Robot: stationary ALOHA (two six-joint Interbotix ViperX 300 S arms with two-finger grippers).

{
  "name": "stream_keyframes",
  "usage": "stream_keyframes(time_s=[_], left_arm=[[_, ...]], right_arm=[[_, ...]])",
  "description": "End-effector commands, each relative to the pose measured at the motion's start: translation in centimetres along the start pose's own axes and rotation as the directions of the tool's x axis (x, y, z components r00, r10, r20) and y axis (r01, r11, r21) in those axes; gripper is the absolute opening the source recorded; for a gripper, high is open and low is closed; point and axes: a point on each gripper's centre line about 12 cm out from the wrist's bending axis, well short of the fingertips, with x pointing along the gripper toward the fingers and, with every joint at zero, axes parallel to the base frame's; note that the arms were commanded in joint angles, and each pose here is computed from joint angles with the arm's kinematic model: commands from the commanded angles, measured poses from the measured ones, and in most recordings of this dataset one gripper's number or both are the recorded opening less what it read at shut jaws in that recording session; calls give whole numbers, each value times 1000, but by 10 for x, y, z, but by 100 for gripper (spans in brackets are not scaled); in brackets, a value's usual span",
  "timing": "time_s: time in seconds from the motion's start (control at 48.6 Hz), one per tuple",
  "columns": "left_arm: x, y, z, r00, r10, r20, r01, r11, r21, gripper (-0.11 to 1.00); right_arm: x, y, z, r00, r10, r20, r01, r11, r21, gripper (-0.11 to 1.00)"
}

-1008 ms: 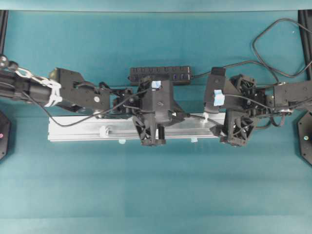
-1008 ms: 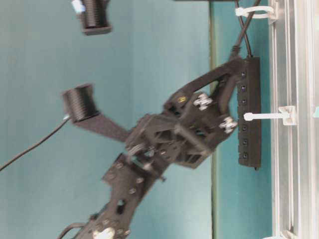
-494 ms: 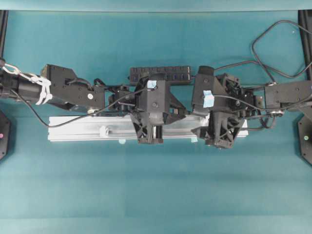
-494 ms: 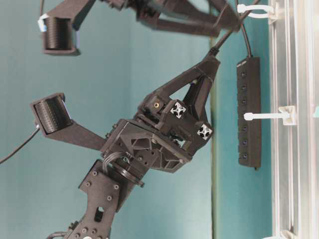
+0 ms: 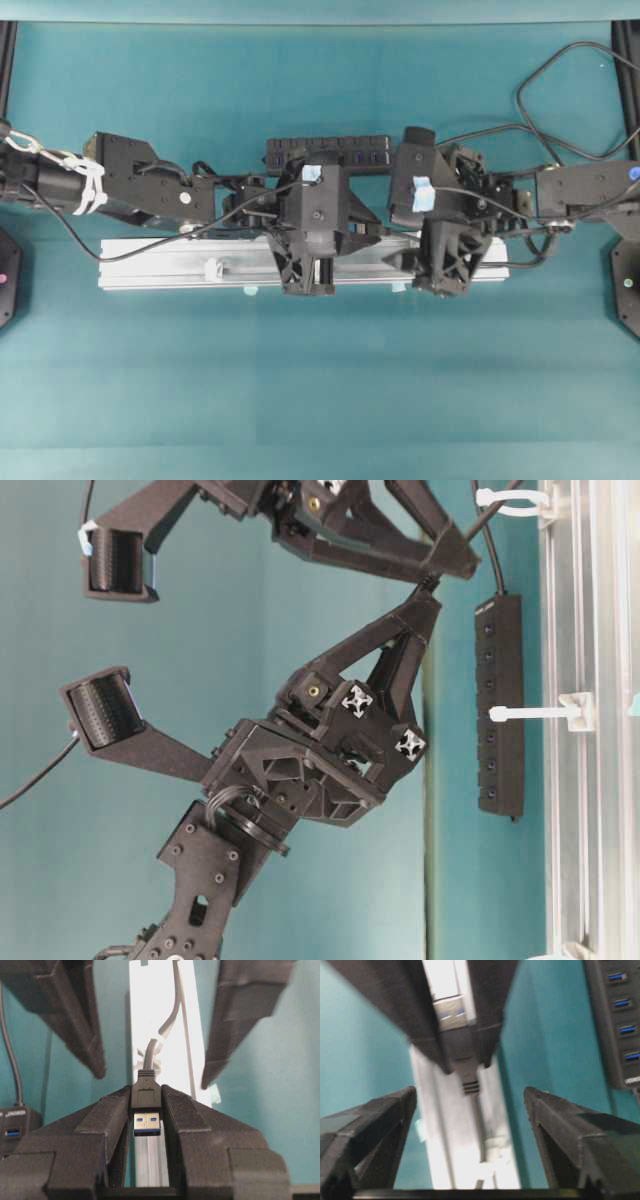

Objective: Pass the USB cable through three rings with both arms.

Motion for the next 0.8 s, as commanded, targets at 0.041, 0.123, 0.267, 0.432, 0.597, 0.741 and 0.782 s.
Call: stream_keyframes(time_s=[0.041,0.123,0.267,0.432,0.597,0.741,0.782], left_arm=[[-7,0,14,999,2,39,-2,1000,8,22],[-7,0,13,999,1,36,-1,1000,6,22],[-7,0,13,999,1,37,-2,1000,4,22],[-7,0,13,999,1,36,-1,1000,4,22],[-7,0,12,999,2,34,-2,1000,-5,22],[-7,1,12,999,3,34,-3,1000,-5,22],[-8,1,12,999,3,34,-3,1000,-3,22]], right_arm=[[1,-4,5,1000,-7,23,7,1000,-8,43],[2,-3,7,999,-4,35,4,1000,-14,32],[2,0,9,999,3,47,-2,1000,-19,5],[2,4,7,999,8,31,-7,1000,-28,-7],[3,6,7,1000,12,28,-11,999,-34,-7],[3,7,6,1000,12,22,-11,999,-35,-7],[3,7,5,1000,10,13,-9,999,-35,-7]])
